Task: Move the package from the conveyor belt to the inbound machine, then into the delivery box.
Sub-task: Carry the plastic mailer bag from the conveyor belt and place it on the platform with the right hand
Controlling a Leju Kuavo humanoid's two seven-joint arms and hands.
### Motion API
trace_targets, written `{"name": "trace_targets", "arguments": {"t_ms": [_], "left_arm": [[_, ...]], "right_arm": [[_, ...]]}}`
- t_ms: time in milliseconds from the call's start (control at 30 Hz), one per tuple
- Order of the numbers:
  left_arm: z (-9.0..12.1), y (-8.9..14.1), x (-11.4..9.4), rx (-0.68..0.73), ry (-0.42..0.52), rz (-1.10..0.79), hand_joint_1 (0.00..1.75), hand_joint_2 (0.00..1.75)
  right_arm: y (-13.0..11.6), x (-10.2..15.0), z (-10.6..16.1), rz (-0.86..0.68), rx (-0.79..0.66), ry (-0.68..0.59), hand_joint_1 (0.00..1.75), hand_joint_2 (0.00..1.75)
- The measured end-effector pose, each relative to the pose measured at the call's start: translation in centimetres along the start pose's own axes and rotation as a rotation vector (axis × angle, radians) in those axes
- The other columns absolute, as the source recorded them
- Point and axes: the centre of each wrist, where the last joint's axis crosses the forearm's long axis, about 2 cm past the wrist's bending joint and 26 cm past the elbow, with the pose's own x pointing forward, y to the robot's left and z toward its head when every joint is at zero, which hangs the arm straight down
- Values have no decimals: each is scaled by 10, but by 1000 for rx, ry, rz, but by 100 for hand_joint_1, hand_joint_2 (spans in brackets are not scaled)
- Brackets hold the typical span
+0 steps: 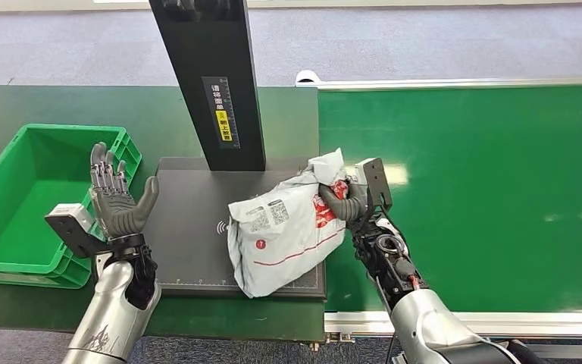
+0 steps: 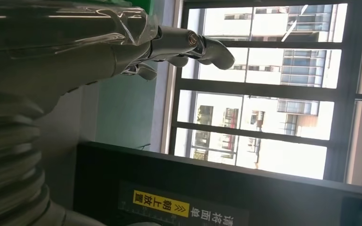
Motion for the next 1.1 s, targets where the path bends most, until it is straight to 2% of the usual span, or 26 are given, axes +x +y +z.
{"name": "trace_targets", "arguments": {"t_ms": [200, 367, 400, 433, 500, 533, 567, 833, 1000, 1100], "left_arm": [[3, -4, -3, -5, 15, 13, 0, 175], [3, -9, -5, -20, 24, 19, 0, 175], [3, -9, -5, -21, 25, 19, 0, 175], [3, -9, -5, -23, 26, 19, 0, 175], [2, -10, -6, -26, 29, 22, 0, 175], [2, -11, -6, -27, 31, 24, 0, 175], [2, -11, -7, -29, 34, 27, 0, 175], [1, -13, -11, -41, 50, 34, 0, 175], [2, -15, -15, -65, 57, 51, 0, 175], [3, -14, -16, -79, 59, 51, 0, 175]], "right_arm": [[-5, -4, 3, -41, -133, 9, 175, 175], [-2, -10, 5, -57, -157, 46, 175, 175], [-1, -10, 6, -59, -159, 49, 168, 175], [-1, -11, 6, -62, -160, 52, 132, 175], [-1, -11, 6, -70, -161, 70, 45, 87], [-1, -12, 7, -80, -160, 84, 8, 44], [-1, -12, 7, -97, -156, 99, 0, 0], [-1, -13, 8, -301, -72, 129, 0, 0], [3, -12, 10, -708, 104, 92, 0, 0], [10, -14, 13, -890, 202, 40, 0, 0]]}}
